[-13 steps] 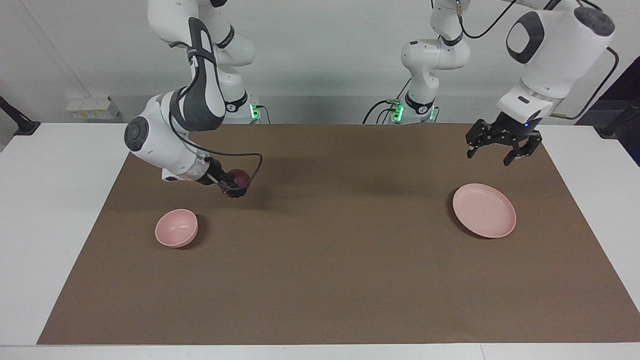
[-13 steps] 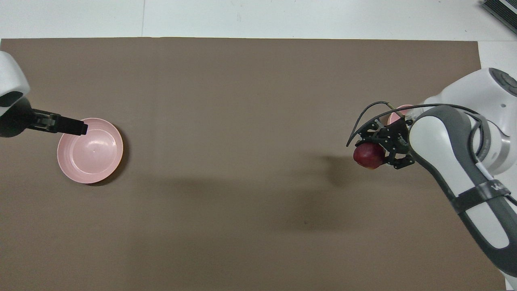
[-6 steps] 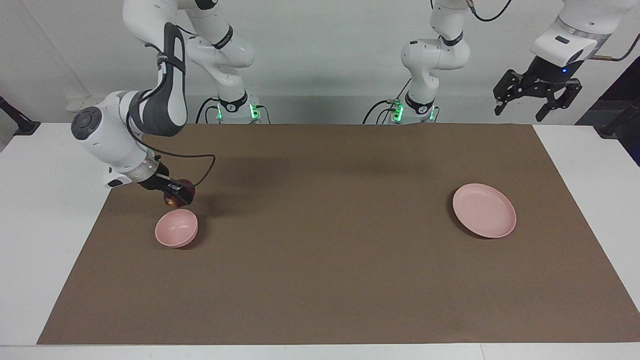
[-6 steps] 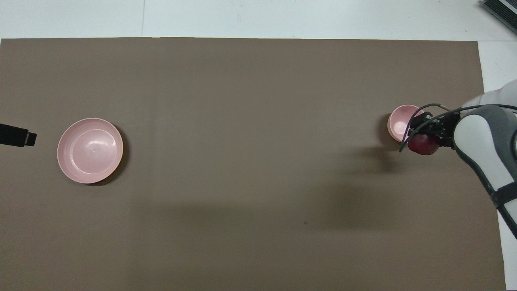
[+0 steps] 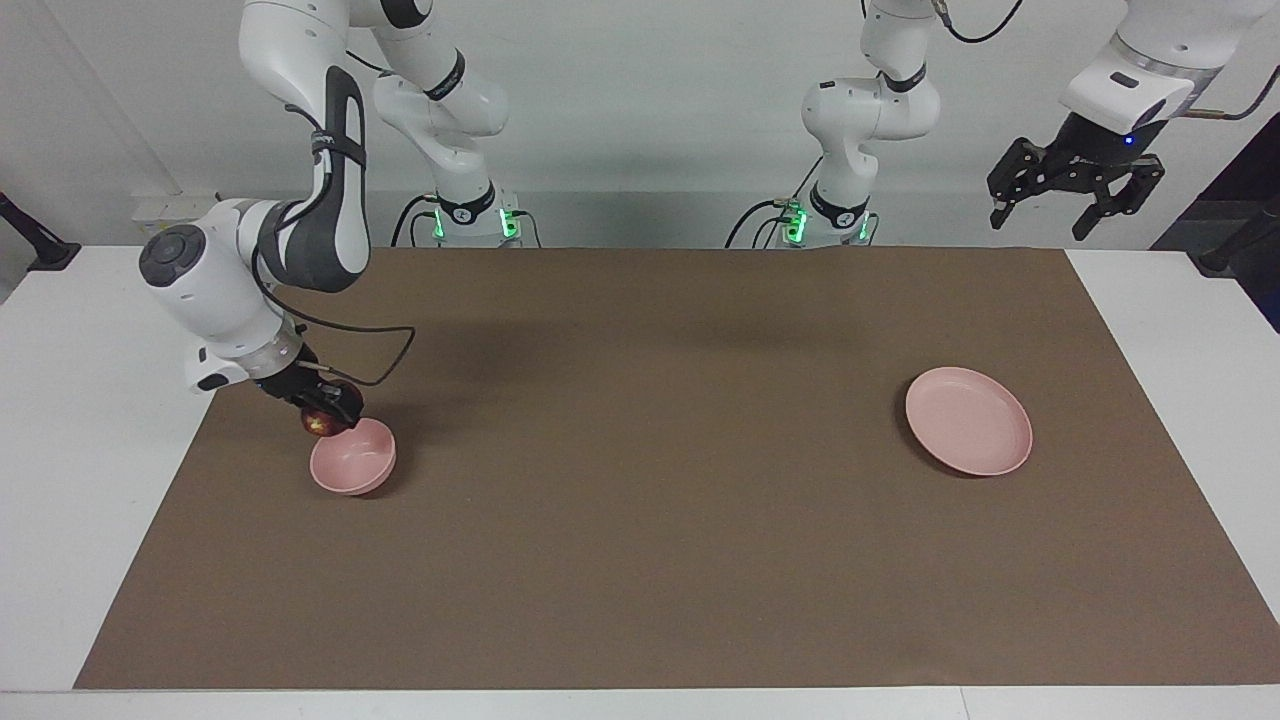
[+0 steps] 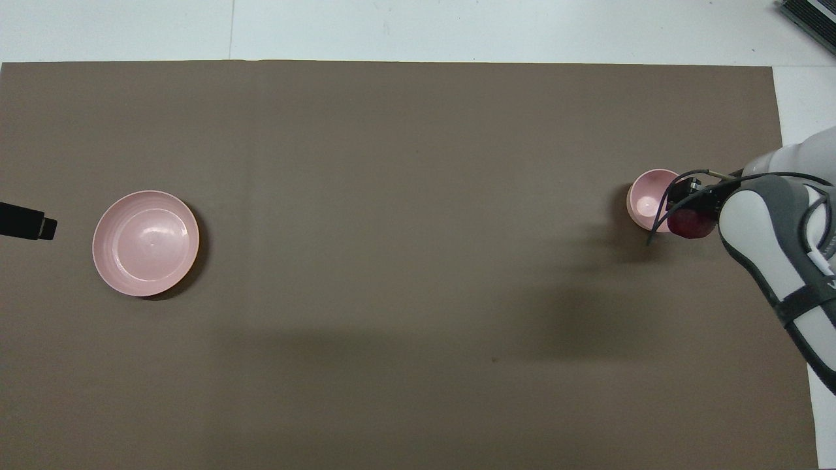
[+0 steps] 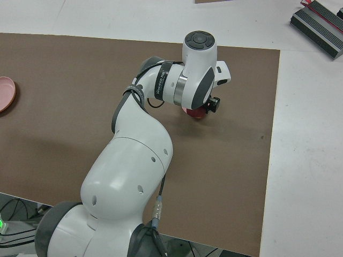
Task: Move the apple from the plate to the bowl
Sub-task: 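Lower the apple into the small pink bowl and open the right gripper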
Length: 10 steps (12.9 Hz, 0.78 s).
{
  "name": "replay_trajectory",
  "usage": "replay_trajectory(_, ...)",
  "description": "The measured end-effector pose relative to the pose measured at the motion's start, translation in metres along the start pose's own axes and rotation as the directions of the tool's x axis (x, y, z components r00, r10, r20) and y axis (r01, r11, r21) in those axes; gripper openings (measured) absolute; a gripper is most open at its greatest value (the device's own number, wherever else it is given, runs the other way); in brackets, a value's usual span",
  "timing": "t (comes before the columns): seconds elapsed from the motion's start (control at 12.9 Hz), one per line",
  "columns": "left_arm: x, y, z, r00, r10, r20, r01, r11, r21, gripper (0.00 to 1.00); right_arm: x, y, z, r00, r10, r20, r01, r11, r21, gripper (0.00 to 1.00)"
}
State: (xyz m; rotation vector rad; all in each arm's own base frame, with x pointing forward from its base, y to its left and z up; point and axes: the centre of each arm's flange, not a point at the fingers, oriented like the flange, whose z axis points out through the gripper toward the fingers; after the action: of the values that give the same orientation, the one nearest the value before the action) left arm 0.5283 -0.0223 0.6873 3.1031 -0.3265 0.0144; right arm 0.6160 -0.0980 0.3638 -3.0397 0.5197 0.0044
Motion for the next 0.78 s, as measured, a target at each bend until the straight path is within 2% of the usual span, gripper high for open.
replay_trajectory(0.16, -0.002, -0.005, 0.004, 1.0, -0.025, 0.011, 0.025, 1.0, -0.001, 1.0, 0.01, -0.005, 0.028, 0.999, -0.008, -0.036, 0.008, 1.0, 0.002, 0.78)
replay_trajectory(0.31, -0.005, -0.009, 0.007, 0.999, -0.035, 0.018, 0.035, 0.999, -0.003, 1.0, 0.013, -0.01, 0.046, 0.999, -0.019, -0.031, 0.019, 1.0, -0.003, 0.78)
replay_trajectory(0.39, -0.007, -0.011, 0.007, 0.999, -0.044, 0.019, 0.044, 0.999, -0.003, 1.0, 0.013, -0.014, 0.046, 0.999, -0.026, -0.033, 0.026, 1.0, -0.003, 0.8)
replay_trajectory(0.54, -0.008, -0.016, 0.006, 0.998, -0.058, 0.018, 0.058, 0.998, -0.003, 1.0, 0.015, -0.019, 0.037, 0.998, -0.034, -0.044, 0.034, 0.999, -0.001, 0.99)
replay_trajectory(0.78, -0.009, -0.02, 0.006, 0.998, -0.066, 0.018, 0.066, 0.998, -0.003, 1.0, 0.02, -0.024, 0.005, 0.997, -0.073, -0.026, 0.073, 0.997, -0.003, 1.0)
